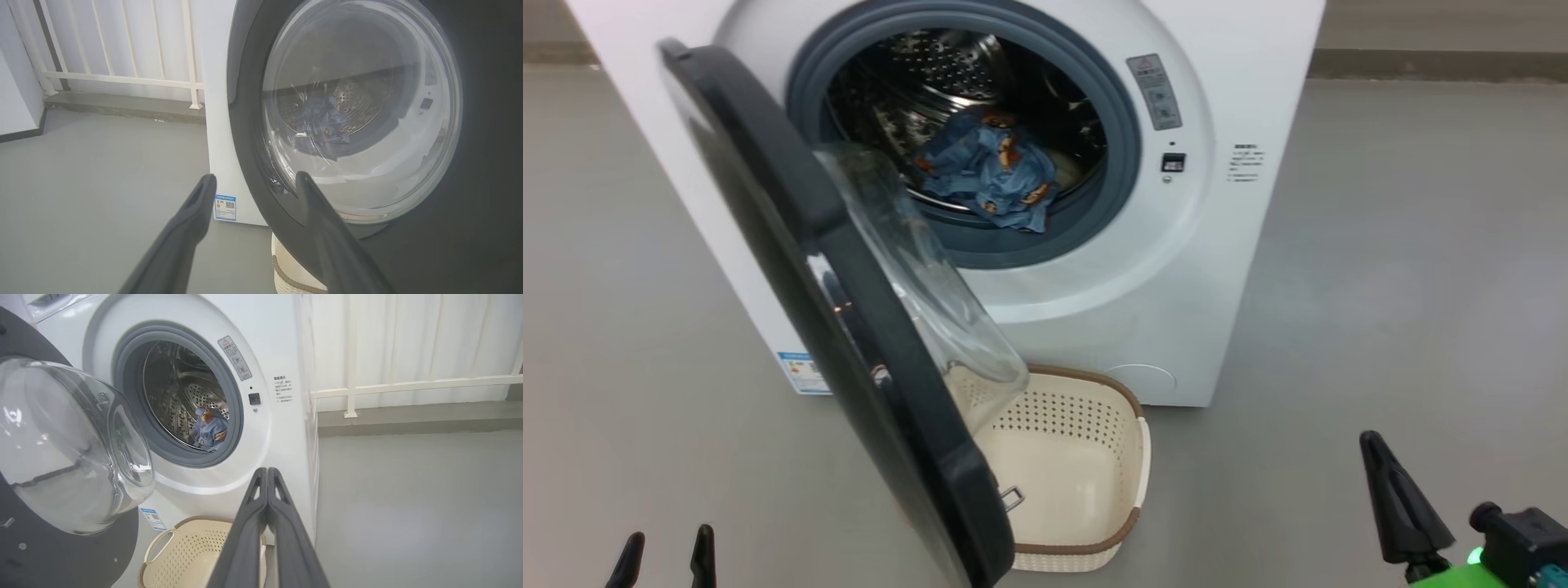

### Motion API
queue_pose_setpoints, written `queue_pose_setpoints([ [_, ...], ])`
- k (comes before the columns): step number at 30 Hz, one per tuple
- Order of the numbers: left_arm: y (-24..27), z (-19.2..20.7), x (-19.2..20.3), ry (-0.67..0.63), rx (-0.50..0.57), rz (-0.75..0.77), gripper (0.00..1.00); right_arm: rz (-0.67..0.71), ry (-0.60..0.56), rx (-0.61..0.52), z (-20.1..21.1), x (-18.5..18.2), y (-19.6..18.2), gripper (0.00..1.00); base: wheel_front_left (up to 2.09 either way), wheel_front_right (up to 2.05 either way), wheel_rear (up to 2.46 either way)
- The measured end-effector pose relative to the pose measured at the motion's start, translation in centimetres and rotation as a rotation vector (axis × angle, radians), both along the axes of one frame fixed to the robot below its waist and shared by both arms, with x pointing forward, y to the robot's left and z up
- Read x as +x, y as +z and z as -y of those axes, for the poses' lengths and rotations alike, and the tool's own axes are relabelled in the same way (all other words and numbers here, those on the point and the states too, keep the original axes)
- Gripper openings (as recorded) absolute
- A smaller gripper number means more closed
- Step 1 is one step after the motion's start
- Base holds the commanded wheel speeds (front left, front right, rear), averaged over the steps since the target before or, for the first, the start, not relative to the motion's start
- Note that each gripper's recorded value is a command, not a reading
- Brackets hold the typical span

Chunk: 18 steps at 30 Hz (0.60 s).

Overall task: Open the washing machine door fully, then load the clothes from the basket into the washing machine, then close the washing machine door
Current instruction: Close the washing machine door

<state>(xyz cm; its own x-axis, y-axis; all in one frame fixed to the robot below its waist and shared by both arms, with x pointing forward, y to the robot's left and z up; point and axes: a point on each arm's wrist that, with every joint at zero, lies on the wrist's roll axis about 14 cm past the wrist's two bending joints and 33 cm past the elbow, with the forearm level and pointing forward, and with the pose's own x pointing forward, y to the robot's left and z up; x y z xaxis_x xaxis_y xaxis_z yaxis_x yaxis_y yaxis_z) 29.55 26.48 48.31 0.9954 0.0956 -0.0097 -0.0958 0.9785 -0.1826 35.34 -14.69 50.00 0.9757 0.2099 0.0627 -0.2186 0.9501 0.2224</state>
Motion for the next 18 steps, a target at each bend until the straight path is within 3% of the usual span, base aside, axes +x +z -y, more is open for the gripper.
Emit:
queue_pose_setpoints([
  [8, 0.3, -1.7, -2.3, 0.079, -0.010, 0.016, 1.00, 0.076, 0.198, 0.027, -6.6, 1.1, 2.6, 0.00, 0.00, 0.00, 0.00],
  [18, 0.4, -3.3, -5.1, 0.164, -0.023, 0.032, 1.00, 0.278, 0.486, 0.089, -15.6, -0.6, 9.5, 0.00, 0.00, 0.00, 0.00],
])
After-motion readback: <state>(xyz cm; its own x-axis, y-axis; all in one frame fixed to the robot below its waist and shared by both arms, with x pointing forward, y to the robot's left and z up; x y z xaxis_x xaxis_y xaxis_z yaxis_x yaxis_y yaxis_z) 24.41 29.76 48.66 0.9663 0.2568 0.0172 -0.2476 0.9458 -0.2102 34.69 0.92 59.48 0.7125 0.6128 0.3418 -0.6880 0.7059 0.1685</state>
